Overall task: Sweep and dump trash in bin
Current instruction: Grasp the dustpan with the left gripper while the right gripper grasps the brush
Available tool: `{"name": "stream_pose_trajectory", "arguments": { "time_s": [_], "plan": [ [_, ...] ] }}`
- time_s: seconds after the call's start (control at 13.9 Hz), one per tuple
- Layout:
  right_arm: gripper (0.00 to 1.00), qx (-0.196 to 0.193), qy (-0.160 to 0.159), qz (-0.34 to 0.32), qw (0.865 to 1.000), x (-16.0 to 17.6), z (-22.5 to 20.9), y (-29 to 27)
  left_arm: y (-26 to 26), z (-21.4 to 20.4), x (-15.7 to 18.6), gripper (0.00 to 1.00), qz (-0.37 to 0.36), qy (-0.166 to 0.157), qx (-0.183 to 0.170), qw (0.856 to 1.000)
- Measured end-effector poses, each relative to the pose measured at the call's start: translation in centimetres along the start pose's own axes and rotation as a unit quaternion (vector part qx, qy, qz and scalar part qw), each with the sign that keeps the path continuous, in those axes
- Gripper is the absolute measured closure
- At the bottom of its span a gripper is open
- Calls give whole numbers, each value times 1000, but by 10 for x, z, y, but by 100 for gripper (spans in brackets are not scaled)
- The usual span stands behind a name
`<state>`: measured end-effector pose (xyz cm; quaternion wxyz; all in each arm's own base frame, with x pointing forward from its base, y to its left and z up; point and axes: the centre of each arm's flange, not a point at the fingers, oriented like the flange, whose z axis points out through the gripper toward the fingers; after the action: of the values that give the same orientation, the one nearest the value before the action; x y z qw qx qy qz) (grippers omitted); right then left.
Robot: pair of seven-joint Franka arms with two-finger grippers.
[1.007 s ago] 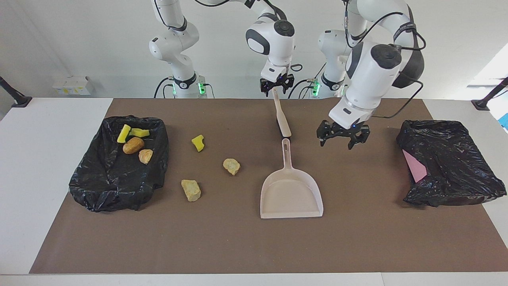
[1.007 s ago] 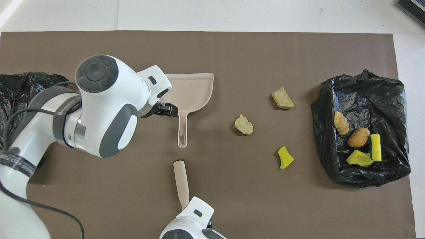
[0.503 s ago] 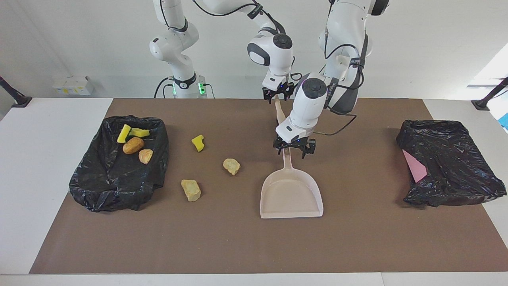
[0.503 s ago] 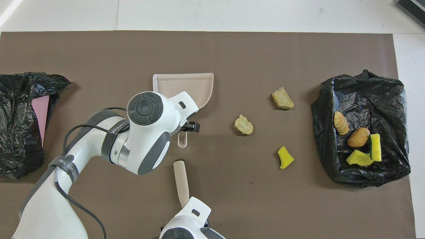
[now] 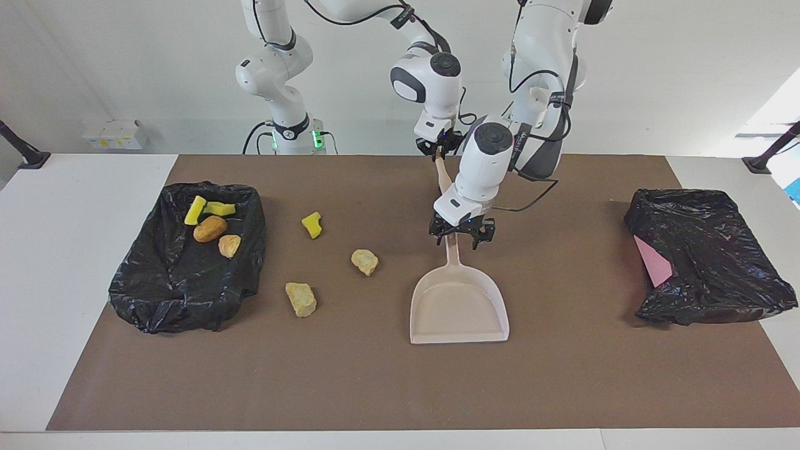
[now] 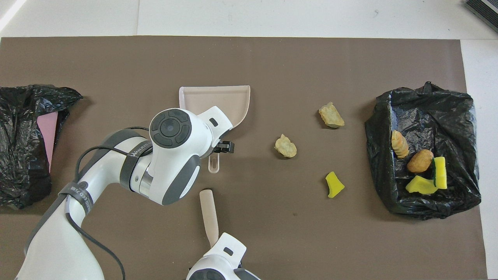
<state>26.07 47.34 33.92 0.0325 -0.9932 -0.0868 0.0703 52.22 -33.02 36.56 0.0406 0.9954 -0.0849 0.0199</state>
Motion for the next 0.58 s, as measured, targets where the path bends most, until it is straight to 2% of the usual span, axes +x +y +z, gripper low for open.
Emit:
{"name": "stream_pose_trajectory", "arguments": {
  "time_s": [0.22,0.29,0.36,0.5,0.58],
  "plan": [
    [74,0,0,31,1000,0,0,0,0,7,0,11,-3,-3,1,1000],
    [74,1,1,40,999,0,-2,1,0,7,0,18,-4,-4,1,1000],
    [74,-1,0,50,999,0,-7,3,0,8,0,29,-5,-4,1,1000],
    [74,-9,-5,68,998,2,-27,16,1,9,-1,58,-4,-5,2,1000],
    [74,-12,-7,78,997,5,-42,27,1,10,-1,68,-5,-6,2,1000]
  ]
}}
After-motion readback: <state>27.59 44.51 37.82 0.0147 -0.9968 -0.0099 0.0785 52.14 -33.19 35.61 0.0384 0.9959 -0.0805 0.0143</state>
